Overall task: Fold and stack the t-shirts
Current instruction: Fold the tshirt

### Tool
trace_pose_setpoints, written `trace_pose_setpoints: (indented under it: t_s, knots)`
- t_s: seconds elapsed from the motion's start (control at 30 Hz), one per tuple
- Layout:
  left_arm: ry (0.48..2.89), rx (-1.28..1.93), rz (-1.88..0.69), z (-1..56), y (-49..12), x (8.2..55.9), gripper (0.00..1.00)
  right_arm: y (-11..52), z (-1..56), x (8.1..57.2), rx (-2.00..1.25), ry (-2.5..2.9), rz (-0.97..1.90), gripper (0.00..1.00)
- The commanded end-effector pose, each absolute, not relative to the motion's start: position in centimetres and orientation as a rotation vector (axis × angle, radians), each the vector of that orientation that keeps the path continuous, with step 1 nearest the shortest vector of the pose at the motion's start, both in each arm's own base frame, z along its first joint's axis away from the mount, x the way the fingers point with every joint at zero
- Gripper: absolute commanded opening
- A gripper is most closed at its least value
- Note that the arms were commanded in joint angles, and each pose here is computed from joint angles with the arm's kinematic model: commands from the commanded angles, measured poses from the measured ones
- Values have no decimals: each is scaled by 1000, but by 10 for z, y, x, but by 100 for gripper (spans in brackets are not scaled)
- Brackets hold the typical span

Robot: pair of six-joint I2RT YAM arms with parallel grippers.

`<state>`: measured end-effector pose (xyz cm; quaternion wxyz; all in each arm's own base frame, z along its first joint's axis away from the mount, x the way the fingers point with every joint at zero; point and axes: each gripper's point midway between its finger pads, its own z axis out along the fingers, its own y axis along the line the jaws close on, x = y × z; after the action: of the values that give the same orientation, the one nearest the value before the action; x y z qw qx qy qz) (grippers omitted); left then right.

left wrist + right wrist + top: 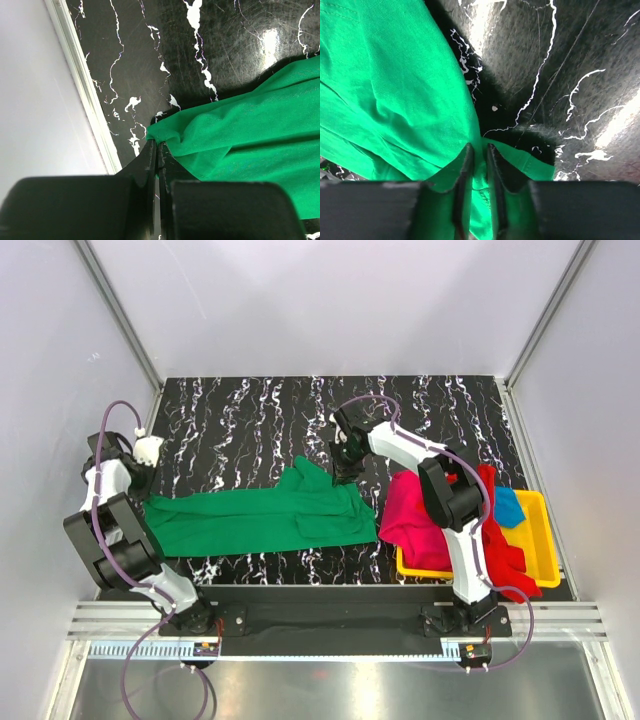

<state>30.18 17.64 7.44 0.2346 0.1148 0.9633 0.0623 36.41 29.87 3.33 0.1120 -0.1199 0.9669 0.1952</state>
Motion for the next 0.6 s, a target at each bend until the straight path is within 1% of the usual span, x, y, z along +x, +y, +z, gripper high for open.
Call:
trace_pose_setpoints:
  t_s: [0.0,0.03,0.23,0.33,0.43,0.5,0.57]
  knots:
    - [2595,335,191,86,178,307,0,299,53,374,-336,2779,597,19]
    - [2593,336,196,87,178,308,0,297,52,373,-332,2779,588,16]
    - [2577,334,201,94,179,310,0,284,68,384,-322,2727,494,10]
    - [2572,332,208,97,180,312,0,282,75,390,-331,2705,478,4]
    - [2568,329,208,99,181,314,0,281,77,393,-346,2696,463,4]
    - [2568,329,208,100,182,315,0,281,82,394,-352,2683,460,0]
    - [2569,328,209,100,182,315,0,281,86,396,-353,2663,460,0]
